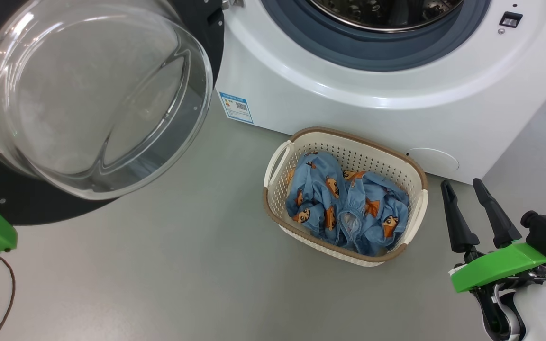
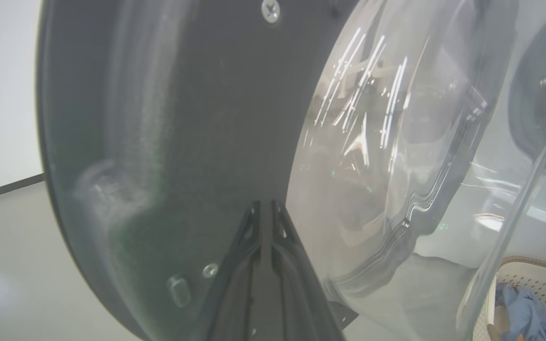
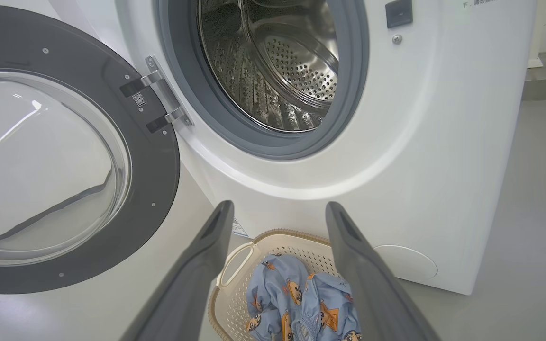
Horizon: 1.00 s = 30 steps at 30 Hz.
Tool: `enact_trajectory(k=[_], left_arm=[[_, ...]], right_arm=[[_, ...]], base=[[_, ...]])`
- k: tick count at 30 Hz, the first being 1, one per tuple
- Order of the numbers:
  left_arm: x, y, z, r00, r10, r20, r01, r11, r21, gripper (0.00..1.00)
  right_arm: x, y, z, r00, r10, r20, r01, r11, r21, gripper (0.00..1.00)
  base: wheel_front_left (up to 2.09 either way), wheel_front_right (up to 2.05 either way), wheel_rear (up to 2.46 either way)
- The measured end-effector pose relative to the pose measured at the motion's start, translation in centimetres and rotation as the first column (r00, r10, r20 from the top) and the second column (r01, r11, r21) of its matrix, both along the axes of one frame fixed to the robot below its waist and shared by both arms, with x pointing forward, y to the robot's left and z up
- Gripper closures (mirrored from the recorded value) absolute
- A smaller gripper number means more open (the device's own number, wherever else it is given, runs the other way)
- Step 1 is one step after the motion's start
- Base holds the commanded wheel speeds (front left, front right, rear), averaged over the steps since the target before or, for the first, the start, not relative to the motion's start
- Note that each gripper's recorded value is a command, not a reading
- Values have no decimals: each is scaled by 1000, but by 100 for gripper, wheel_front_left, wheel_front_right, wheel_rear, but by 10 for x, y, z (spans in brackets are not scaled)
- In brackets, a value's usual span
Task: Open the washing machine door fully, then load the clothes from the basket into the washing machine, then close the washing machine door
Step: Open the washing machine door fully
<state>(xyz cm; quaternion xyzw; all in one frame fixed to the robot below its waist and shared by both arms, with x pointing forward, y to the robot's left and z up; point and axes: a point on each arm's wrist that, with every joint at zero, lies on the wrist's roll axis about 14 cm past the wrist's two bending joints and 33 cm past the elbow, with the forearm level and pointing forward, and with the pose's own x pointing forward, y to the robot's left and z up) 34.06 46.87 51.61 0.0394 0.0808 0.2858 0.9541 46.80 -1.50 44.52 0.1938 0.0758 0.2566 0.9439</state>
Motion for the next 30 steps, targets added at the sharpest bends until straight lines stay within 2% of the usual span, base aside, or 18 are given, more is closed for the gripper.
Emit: enact_trajectory(k=[14,16,17,18,30], left_arm=[[-6,-30,2,993,-63,100,67,997,-39,100],[-6,-36,5,989,-74,125,80,996,-43,53],[-5,-38,8,988,-79,136,85,995,-43,15],[-4,-41,10,985,-87,150,94,995,-42,0],[10,-91,15,949,-200,244,221,973,-63,0]], right_arm=[[-7,-9,9,1000,-17,18,17,1000,-12,0],[-7,-11,13,999,-21,27,21,1000,-11,0],[-7,-11,14,999,-23,30,23,1000,-11,0],[-7,-12,15,999,-25,34,25,1000,-13,0],[-16,-34,20,997,-66,41,67,997,-26,0]], base=[[0,0,0],[0,0,0],[0,0,0],[0,0,0],[0,0,0]])
